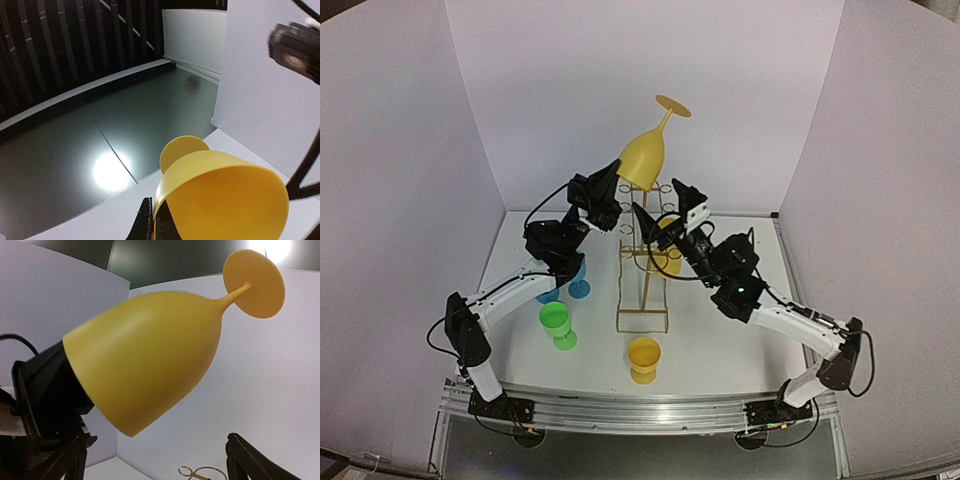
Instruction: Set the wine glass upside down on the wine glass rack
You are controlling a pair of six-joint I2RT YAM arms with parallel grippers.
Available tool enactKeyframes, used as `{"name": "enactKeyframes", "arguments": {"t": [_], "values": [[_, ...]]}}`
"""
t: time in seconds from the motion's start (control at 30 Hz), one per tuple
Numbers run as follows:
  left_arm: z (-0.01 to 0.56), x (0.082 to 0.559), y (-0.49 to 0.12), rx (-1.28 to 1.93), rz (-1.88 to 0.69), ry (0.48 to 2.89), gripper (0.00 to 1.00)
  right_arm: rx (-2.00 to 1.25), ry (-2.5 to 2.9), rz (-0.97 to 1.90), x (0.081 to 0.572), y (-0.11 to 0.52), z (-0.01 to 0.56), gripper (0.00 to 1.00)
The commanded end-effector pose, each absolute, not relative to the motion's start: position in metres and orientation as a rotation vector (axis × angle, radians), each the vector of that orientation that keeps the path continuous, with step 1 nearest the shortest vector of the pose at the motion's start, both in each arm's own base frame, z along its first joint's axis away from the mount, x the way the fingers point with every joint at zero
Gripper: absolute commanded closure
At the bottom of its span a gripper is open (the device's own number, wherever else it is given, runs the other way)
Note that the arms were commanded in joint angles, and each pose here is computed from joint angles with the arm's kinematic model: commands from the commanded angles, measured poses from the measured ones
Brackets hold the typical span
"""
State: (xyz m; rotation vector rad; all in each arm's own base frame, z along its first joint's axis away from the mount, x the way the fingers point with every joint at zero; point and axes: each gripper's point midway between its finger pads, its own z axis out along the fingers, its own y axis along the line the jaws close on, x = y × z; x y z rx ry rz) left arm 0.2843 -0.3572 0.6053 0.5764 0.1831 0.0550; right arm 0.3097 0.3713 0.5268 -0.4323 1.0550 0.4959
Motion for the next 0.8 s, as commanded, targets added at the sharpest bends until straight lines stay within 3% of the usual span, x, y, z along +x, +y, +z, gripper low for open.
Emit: {"name": "enactKeyframes", "arguments": {"t": [0.0,0.27,0.47,0.77], "values": [[0.603,0.256,-0.350,0.563,0.157,-0.028,1.00,-0.532,1.154,0.646,0.284,0.339,0.542,0.09],[0.581,0.242,-0.361,0.583,0.231,-0.190,1.00,-0.572,1.330,1.108,0.297,0.331,0.550,0.11],[0.577,0.238,-0.363,0.587,0.251,-0.227,1.00,-0.570,1.329,1.269,0.308,0.355,0.566,0.06],[0.579,0.240,-0.365,0.573,0.271,-0.237,1.00,-0.565,1.309,1.423,0.314,0.375,0.563,0.07]]}}
